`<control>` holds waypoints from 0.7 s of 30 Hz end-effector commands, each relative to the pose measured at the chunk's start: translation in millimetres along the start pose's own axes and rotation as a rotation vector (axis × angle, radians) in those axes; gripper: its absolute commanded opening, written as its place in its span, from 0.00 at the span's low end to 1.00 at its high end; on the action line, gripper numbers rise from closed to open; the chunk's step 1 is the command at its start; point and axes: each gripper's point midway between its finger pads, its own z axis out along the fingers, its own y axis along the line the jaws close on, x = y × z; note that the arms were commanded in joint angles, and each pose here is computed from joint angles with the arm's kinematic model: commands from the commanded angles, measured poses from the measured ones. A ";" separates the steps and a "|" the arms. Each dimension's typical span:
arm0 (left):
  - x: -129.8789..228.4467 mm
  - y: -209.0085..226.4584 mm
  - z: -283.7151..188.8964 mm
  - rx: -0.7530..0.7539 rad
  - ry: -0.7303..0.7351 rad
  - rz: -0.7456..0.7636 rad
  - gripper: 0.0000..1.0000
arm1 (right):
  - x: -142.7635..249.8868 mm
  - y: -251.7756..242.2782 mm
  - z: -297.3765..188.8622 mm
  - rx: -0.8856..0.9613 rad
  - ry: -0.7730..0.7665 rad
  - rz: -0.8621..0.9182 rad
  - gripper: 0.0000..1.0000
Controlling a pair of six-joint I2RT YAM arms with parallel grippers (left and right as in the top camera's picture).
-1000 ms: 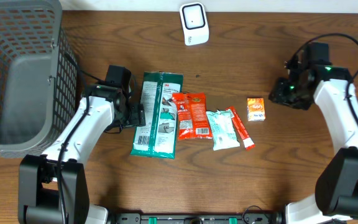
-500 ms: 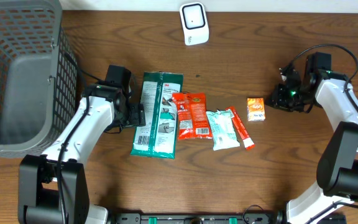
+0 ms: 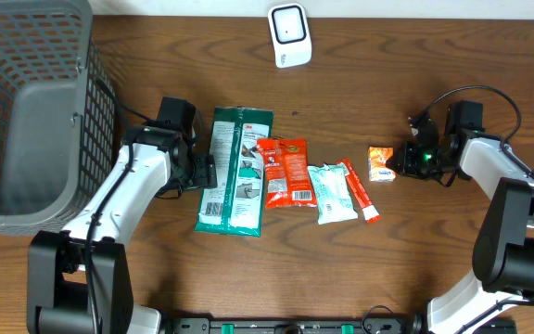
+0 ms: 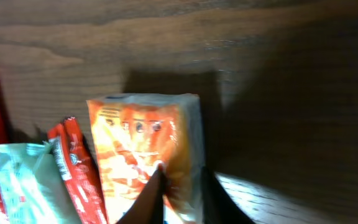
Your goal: Scan the item barcode
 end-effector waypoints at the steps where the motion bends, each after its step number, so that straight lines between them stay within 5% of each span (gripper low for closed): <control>1: -1.4 1.2 -1.3 -0.008 -0.005 -0.003 0.86 | 6.6 -0.5 4.9 0.001 0.017 -0.005 0.08; 3: -1.4 1.2 -1.3 -0.007 -0.005 -0.003 0.86 | 1.6 2.1 -0.4 0.001 0.000 -0.013 0.01; 9: -1.4 1.2 -1.3 -0.008 -0.005 -0.003 0.86 | -15.3 13.1 -40.9 0.082 -0.074 -0.057 0.01; 21: -1.4 1.2 -1.3 -0.007 -0.005 -0.003 0.86 | -17.0 30.7 -106.8 0.825 -0.257 -0.198 0.01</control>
